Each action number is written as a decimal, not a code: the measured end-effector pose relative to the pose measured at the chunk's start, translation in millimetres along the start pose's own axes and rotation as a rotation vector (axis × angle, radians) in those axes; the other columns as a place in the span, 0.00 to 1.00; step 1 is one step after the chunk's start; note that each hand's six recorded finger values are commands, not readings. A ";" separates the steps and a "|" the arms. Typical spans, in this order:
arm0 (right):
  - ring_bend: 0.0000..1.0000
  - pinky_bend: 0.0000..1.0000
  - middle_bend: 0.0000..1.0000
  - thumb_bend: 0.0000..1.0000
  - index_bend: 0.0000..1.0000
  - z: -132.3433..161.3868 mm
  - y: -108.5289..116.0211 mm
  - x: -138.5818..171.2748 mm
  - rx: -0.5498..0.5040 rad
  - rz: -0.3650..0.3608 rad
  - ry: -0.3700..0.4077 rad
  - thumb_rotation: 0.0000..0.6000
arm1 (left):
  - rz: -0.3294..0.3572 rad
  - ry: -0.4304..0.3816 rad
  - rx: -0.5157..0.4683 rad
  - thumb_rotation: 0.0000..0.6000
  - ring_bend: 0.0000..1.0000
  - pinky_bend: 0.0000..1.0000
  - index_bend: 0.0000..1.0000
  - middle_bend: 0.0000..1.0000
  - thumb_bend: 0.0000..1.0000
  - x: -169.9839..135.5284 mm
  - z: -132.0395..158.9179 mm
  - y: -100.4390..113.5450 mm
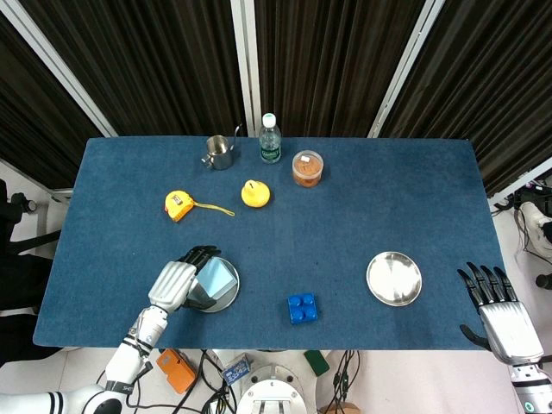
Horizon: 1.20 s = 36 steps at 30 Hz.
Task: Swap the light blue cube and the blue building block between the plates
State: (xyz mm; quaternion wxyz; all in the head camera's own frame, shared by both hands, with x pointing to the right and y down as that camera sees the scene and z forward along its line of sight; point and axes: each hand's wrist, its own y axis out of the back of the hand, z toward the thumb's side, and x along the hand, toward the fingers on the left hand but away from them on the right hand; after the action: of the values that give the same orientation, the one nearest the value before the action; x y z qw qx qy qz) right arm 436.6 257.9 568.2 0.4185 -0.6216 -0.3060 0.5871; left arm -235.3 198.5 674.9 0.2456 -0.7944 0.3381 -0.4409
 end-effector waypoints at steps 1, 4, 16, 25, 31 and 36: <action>0.00 0.00 0.00 0.31 0.00 2.5 -1.4 -2.7 0.001 0.006 0.010 1.00 | 0.007 -0.009 0.005 1.00 0.00 0.27 0.03 0.00 0.00 0.1 1.7 1.1; 0.00 0.00 0.00 0.31 0.00 12.4 -4.6 -13.0 0.000 0.028 0.051 1.00 | 0.018 -0.030 0.016 1.00 0.00 0.25 0.00 0.00 0.00 -3.8 6.9 4.2; 0.00 0.00 0.00 0.31 0.00 122.7 -7.5 -75.3 -0.010 0.180 0.394 1.00 | 0.152 -0.058 0.085 1.00 0.00 0.25 0.00 0.00 0.00 -63.8 2.8 44.6; 0.00 0.00 0.00 0.31 0.00 230.2 -26.0 -102.6 -0.002 0.286 0.592 1.00 | 0.198 0.041 0.053 1.00 0.00 0.23 0.00 0.00 0.00 -93.5 -36.5 59.2; 0.00 0.00 0.00 0.31 0.00 278.0 -39.0 -116.6 -0.050 0.320 0.625 1.00 | 0.203 0.052 0.044 1.00 0.00 0.23 0.00 0.00 0.00 -98.8 -44.0 60.6; 0.13 0.14 0.19 0.33 0.15 295.5 -48.1 -124.9 -0.042 0.347 0.630 1.00 | 0.211 0.055 0.033 1.00 0.00 0.23 0.00 0.00 0.00 -101.6 -46.5 63.0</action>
State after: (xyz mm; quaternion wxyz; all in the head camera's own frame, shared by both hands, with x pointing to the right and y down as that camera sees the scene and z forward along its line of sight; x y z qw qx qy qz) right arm 135.2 218.8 681.4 0.3736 -0.8233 -0.0640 0.4226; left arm -334.6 229.8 600.0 0.2943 -0.7377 0.4192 -0.4398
